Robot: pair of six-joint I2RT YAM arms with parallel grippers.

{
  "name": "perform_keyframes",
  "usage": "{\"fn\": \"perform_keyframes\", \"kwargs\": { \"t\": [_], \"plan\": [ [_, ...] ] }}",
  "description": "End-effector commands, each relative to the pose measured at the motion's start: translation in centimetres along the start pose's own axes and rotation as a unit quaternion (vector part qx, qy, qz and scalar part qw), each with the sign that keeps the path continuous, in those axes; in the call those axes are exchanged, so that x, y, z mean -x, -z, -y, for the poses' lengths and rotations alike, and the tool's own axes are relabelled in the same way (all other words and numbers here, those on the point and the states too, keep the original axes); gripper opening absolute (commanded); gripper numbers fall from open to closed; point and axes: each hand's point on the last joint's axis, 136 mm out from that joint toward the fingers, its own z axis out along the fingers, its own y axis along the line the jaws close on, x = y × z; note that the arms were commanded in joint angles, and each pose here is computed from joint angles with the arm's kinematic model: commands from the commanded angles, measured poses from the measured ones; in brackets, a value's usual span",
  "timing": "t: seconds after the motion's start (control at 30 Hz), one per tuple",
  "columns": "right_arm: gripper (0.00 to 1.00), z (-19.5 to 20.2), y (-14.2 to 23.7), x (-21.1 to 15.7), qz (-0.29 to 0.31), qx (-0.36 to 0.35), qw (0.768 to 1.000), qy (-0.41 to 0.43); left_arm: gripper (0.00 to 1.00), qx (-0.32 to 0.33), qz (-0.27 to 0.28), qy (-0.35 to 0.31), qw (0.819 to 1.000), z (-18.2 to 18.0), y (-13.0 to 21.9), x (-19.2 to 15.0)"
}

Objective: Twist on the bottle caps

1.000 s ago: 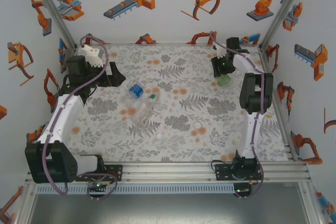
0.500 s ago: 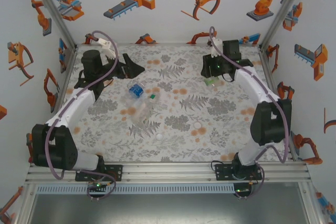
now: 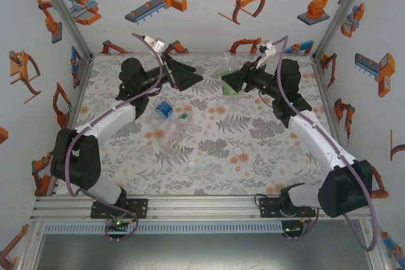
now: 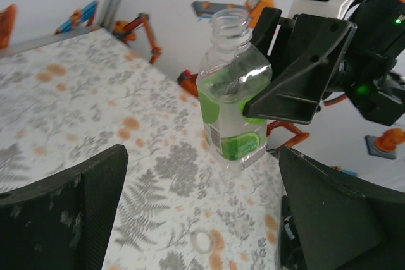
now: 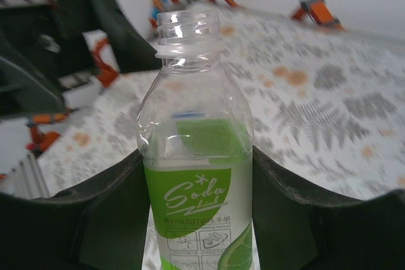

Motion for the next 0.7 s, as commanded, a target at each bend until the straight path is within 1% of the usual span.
{"fn": "perform_keyframes", "kwargs": {
  "t": [0.0,0.13,0.27,0.37,0.53,0.67],
  "plan": [
    [0.45,-5.2,1.7,5.1,0.099,0.088,0.991,0.005,0.93,-0.1,0.031,-0.048,0.993,5.2,-0.7,2.5],
    [0.45,-8.5,2.8,6.7,0.137,0.14,0.981,-0.001,0.93,-0.155,0.011,-0.057,0.986,8.1,-1.6,2.1],
    [0.45,-11.3,3.2,7.2,0.147,0.177,0.973,0.004,0.93,-0.198,-0.004,-0.066,0.978,10.9,-2.4,1.7],
    [0.45,-12.6,3.2,7.3,0.152,0.191,0.97,0.002,0.9,-0.222,-0.015,-0.069,0.972,12.5,-2.9,1.2],
    [0.45,-14.0,3.4,7.5,0.166,0.207,0.964,0.001,0.77,-0.241,-0.027,-0.066,0.968,13.8,-3.3,0.3],
    [0.45,-14.3,3.5,7.5,0.172,0.209,0.963,0.001,0.63,-0.245,-0.029,-0.069,0.967,14.3,-3.0,0.1]
  ]
}}
